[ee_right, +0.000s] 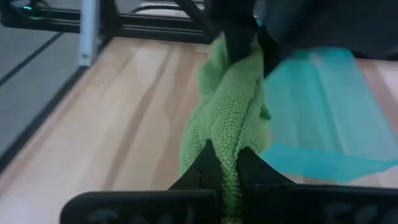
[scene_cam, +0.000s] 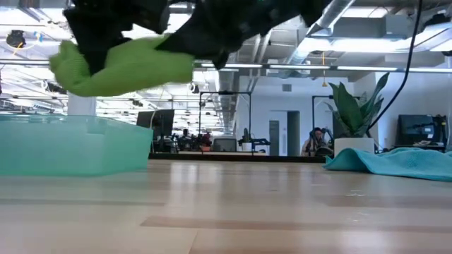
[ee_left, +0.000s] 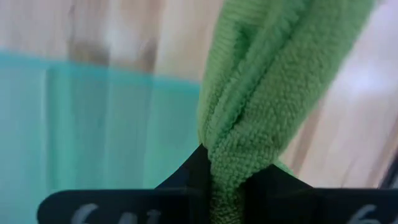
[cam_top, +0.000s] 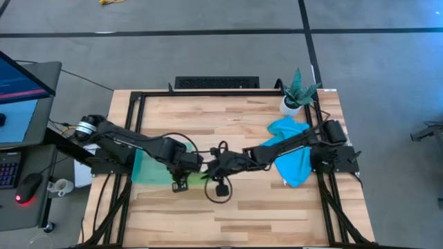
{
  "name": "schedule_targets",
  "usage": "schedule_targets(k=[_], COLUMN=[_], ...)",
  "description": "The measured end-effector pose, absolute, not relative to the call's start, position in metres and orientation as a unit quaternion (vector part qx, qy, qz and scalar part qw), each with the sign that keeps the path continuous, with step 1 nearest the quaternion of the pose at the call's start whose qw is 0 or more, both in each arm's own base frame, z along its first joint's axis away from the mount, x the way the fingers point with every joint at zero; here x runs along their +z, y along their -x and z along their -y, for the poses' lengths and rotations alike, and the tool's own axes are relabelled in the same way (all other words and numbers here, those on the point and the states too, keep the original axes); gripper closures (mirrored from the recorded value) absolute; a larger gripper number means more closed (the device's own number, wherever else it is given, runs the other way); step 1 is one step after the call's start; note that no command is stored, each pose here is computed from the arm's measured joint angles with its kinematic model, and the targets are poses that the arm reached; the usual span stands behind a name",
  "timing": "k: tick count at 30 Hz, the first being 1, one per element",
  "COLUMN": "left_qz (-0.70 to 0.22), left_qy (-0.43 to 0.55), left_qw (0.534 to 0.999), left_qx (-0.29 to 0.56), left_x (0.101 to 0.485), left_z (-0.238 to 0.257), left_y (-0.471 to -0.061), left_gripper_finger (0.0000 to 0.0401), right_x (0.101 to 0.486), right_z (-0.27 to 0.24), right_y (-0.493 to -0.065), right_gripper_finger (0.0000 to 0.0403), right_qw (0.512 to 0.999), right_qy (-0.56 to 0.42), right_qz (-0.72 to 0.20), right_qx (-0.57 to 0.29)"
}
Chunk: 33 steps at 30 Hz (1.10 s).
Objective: Roll microfiber towels into tight, uniform cylinder then place into a basket
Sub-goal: Put the green towel into the green bin
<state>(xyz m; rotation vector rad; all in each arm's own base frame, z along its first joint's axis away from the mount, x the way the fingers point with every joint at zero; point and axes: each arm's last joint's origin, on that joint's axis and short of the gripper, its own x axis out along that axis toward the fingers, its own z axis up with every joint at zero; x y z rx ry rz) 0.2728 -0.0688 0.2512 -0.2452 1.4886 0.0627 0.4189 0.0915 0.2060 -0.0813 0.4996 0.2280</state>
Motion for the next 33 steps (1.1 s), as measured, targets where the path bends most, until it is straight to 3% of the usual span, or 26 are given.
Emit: schedule_targets(k=[20, 33], left_qz=[-0.781, -0.780], left_qy=[0.057, 0.001], left_qw=[0.597, 0.601], left_qx=[0.172, 0.177], left_x=[0.252, 0.221], left_z=[0.058, 0.035], left_y=[-0.224, -0.213], left_gripper_finger=[0.0369, 0.0369], right_x=[0.172, 0.164], right_z=[-0.078, -0.040], right_y=[-0.509, -0.516], right_gripper_finger=[0.0380, 0.0380], right_qw=[0.971, 0.970], right_qy=[0.096, 0.082], right_qz=[-0.193, -0.216], right_qx=[0.100, 0.068])
